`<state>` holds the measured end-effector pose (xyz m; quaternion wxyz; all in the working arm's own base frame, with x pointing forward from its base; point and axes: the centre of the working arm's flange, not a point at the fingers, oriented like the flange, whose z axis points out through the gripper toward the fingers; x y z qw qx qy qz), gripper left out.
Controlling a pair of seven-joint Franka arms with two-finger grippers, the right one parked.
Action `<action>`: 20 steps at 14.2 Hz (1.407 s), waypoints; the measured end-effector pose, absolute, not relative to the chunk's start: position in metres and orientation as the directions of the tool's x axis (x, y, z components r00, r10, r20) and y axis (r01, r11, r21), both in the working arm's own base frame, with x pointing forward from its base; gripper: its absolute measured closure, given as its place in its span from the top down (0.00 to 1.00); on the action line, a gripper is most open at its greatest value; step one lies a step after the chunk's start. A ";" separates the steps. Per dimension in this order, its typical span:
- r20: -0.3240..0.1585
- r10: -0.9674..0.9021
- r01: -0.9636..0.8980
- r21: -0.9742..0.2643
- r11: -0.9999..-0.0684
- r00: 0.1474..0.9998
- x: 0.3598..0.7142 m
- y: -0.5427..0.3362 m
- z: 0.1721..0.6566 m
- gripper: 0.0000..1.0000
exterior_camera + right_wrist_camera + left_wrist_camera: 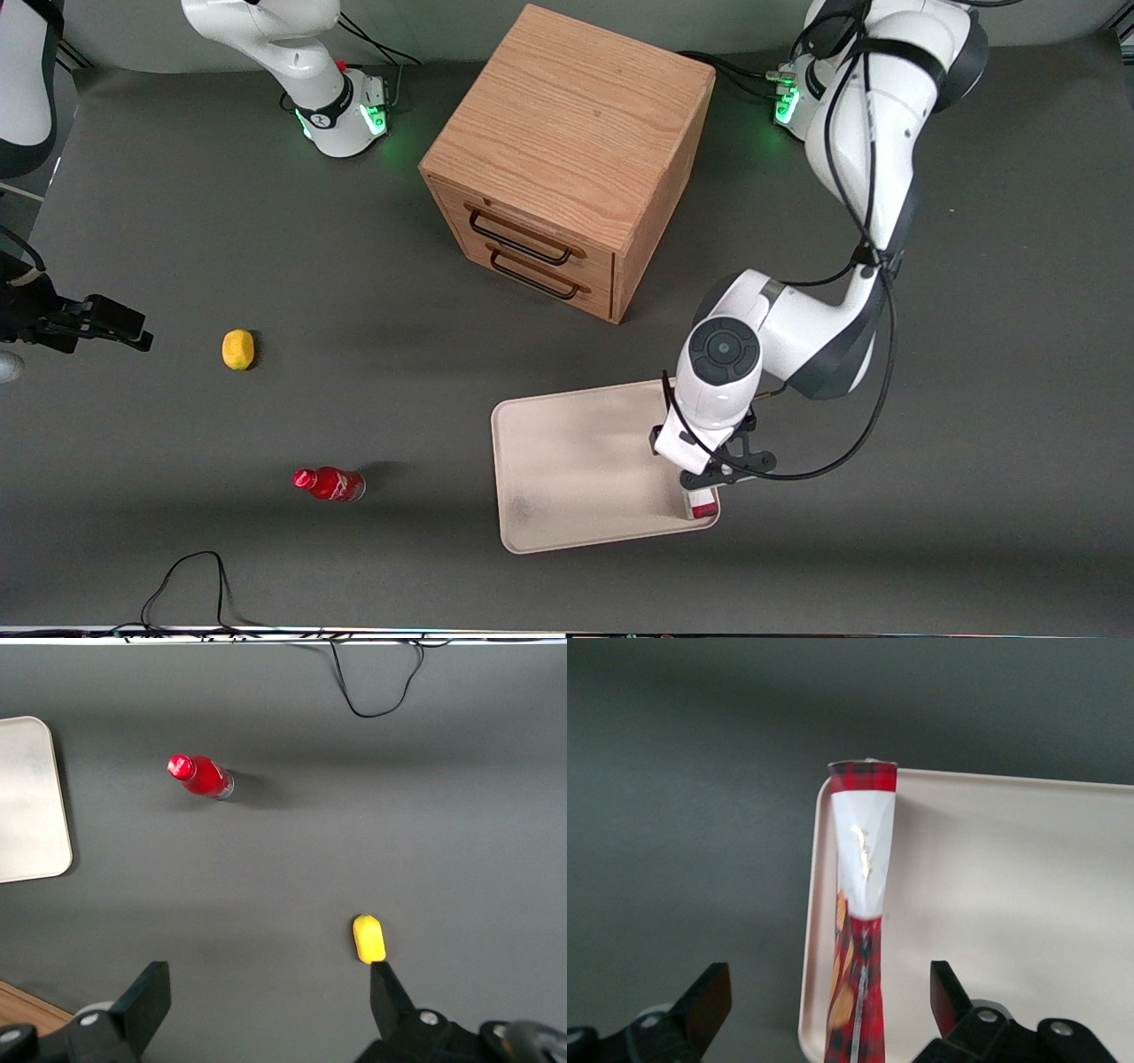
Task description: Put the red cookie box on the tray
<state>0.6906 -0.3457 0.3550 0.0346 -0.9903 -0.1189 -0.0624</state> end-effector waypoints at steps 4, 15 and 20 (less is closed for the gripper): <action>0.130 0.263 0.274 -0.071 -0.959 0.956 0.667 -0.322 0.482 1.00; 0.099 0.049 0.056 -0.068 -0.996 0.994 0.584 -0.067 0.678 1.00; 0.091 0.004 0.008 -0.046 -0.999 0.996 0.559 -0.003 0.675 1.00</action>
